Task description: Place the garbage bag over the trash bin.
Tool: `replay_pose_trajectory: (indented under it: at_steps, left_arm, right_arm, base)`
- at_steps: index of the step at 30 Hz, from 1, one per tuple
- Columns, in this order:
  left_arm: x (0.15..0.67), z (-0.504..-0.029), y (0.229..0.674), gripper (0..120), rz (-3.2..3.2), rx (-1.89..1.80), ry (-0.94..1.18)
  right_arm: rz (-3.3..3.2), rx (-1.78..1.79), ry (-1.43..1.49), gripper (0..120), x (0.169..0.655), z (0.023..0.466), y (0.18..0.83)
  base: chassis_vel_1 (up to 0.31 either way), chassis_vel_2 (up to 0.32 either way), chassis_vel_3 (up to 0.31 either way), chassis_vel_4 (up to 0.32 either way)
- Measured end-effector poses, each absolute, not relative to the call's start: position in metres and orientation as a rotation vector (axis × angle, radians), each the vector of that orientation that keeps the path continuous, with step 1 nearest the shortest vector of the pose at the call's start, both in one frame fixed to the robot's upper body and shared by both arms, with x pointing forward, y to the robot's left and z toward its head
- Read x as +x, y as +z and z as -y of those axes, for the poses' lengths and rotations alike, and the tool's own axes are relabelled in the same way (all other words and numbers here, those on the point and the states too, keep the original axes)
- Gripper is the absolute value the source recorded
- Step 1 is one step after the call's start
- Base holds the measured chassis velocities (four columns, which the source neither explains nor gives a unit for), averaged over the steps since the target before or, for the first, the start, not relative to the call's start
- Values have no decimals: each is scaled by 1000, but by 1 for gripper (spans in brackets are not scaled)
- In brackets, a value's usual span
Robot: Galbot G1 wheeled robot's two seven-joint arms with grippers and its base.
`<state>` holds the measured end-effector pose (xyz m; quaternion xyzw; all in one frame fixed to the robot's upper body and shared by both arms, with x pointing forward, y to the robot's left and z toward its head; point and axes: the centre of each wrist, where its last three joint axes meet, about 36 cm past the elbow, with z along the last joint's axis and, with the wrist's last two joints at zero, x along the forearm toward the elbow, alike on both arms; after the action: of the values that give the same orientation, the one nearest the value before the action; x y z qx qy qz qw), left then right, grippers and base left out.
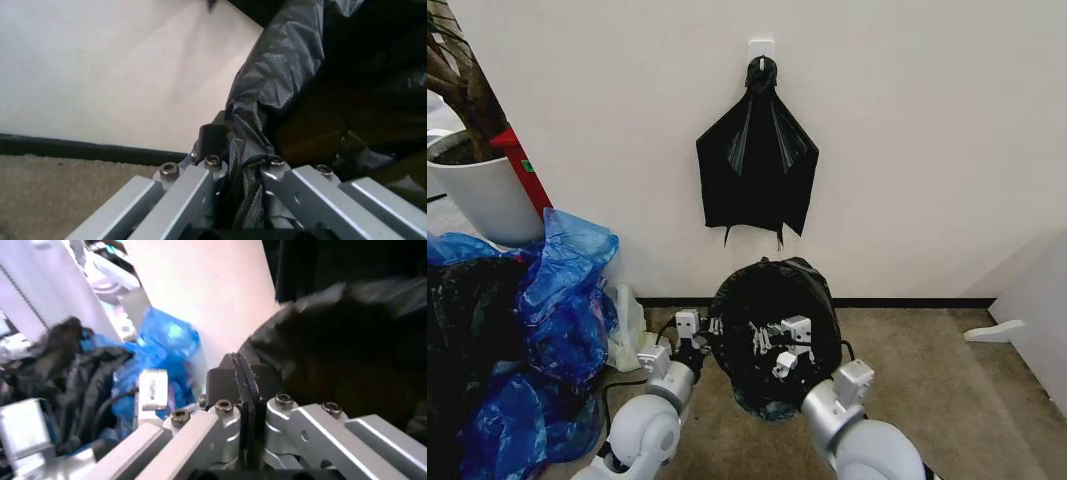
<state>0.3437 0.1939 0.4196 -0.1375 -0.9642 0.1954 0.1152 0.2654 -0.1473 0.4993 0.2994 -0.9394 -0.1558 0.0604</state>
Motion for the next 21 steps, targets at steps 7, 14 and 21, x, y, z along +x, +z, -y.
replay_pose_trajectory:
  at_steps: [7,14,21]
  left_arm:
    - [347,-210,434,1,2694,-394,752]
    - [346,-217,440,1,2569,-319,885]
    - [360,-220,443,1,2508,-204,948]
  right_arm:
    - [2937,928,-663,23,271,165,509]
    - [2905,906,-916,48,260,170,516]
    - [2820,826,-994,73,220,179,493]
  base:
    - [0,0,0,0]
    - [0,0,0,0]
    - [0,0,0,0]
